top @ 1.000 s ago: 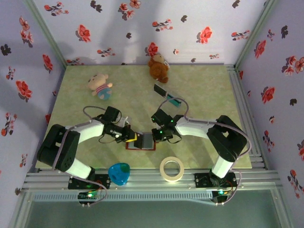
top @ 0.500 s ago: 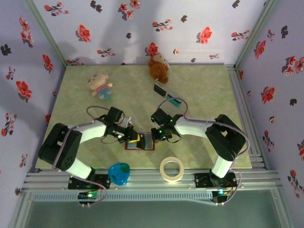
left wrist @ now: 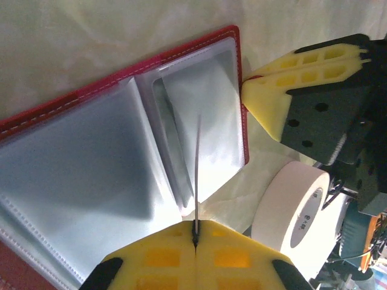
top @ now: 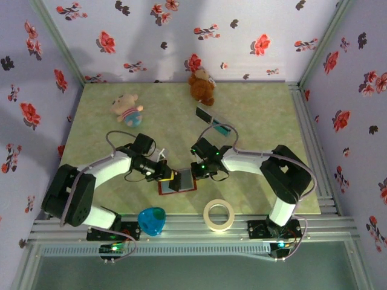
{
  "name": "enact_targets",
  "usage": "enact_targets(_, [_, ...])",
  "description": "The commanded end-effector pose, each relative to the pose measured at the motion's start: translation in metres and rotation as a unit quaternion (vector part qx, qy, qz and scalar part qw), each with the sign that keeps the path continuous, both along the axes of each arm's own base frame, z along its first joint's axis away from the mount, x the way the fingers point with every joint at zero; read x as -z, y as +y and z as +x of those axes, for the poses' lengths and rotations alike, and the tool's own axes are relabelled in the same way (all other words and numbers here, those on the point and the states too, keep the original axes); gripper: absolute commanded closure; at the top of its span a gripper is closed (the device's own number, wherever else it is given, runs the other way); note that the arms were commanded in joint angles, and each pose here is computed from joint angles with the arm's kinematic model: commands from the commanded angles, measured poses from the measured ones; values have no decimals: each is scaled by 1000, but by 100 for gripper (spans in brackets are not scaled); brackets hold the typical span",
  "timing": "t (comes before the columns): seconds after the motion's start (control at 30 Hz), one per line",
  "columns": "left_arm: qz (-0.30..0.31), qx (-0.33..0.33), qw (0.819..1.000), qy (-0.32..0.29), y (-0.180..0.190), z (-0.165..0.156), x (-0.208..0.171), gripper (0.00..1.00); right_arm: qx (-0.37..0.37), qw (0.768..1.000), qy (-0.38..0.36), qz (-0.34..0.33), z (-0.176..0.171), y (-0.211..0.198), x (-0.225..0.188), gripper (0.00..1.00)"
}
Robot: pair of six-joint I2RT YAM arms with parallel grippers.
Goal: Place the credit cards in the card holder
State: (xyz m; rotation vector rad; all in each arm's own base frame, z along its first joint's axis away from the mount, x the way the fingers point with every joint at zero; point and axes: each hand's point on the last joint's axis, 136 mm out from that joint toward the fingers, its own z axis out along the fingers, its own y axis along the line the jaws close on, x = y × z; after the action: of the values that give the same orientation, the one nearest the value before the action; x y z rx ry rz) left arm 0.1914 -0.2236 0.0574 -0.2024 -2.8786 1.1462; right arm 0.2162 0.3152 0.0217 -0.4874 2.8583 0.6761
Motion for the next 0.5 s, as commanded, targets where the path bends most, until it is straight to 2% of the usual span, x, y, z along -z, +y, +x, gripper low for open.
enact_targets(0.0, [10, 3, 1000, 4, 3, 0, 10, 100, -13, 1000, 14, -14, -4, -3, 17, 100])
enact_targets(0.17, [27, -2, 1000, 6, 9, 3, 15, 100, -18, 999, 23, -15, -6, -2, 25, 100])
enact_targets(0.47, [57, -54, 997, 5, 27, -1, 9, 100, -21, 999, 26, -24, -7, -8, 30, 100])
